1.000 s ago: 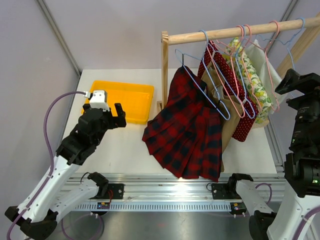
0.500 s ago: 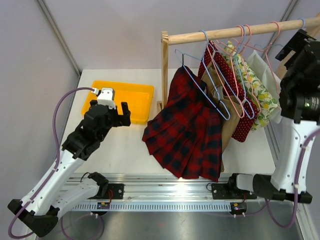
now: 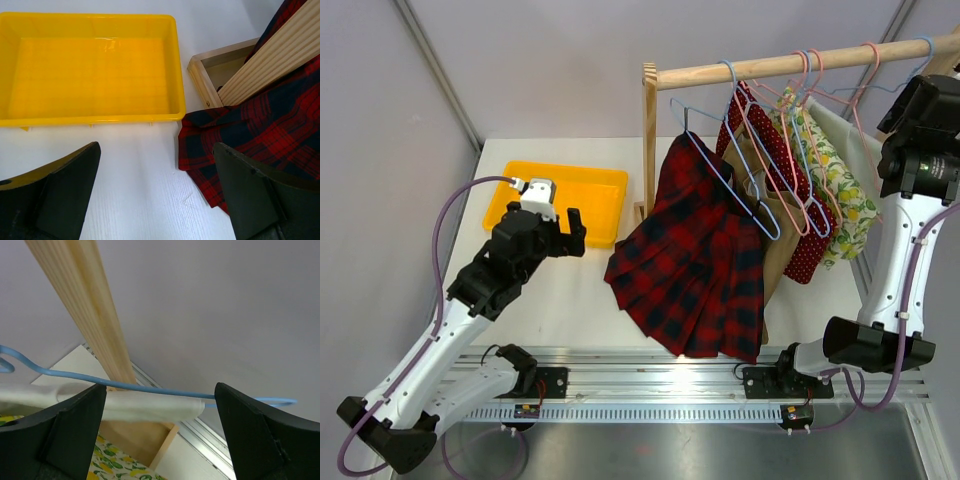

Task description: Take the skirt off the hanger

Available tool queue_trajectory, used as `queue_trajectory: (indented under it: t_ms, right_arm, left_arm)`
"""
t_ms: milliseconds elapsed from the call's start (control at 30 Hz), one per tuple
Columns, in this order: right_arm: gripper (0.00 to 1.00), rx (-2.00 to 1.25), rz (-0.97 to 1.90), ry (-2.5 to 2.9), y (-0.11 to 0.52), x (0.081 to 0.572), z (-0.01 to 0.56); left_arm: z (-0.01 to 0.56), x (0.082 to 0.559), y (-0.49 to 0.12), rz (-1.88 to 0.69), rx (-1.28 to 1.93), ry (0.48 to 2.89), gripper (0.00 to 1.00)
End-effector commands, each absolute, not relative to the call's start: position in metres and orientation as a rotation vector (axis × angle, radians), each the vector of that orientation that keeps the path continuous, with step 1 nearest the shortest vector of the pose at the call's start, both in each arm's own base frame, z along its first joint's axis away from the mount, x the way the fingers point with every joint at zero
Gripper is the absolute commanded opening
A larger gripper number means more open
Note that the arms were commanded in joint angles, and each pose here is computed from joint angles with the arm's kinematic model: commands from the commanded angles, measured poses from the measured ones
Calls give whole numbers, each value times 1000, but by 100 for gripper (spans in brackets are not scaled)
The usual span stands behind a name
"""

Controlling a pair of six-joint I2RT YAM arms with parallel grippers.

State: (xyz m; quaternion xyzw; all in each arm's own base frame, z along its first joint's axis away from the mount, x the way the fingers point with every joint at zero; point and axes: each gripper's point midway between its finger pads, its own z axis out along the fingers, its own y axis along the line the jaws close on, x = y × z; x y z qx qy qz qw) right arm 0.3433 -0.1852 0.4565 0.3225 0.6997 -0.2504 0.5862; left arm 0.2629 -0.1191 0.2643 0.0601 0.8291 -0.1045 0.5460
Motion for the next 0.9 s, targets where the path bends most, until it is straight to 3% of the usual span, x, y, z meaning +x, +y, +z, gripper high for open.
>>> queue_trajectory:
  t_ms: [0,233,467,633,700,733,833,867]
  right_arm:
    - [96,734,-507,1628,-179,355,449]
    - [98,731,-474,1621,-178,367,452]
    - [87,685,-384,1629,-165,374,460]
    - [74,675,-332,1663,-159,383,440]
    - [58,681,-323,1677,-158,384,433]
    - [43,683,-317,1679,-157,384,431]
    - [10,703,-296,1673,-155,382,428]
    - [5,709,-297,1675,-154,379,427]
  left_arm:
    - [276,267,-128,-292,168,1923,99]
    - [273,265,-128,-292,166,1927,99]
    - [270,268,-129,-283,171,1943,99]
    - [266,267,-128,-275,170,1951,99]
    - [265,268,-127,-266,166,1957,99]
    - [263,268,-126,-261,165,1962,99]
    - [262,269,-125,-248,159,1965,99]
    - [263,270,-124,-245,158,1963,99]
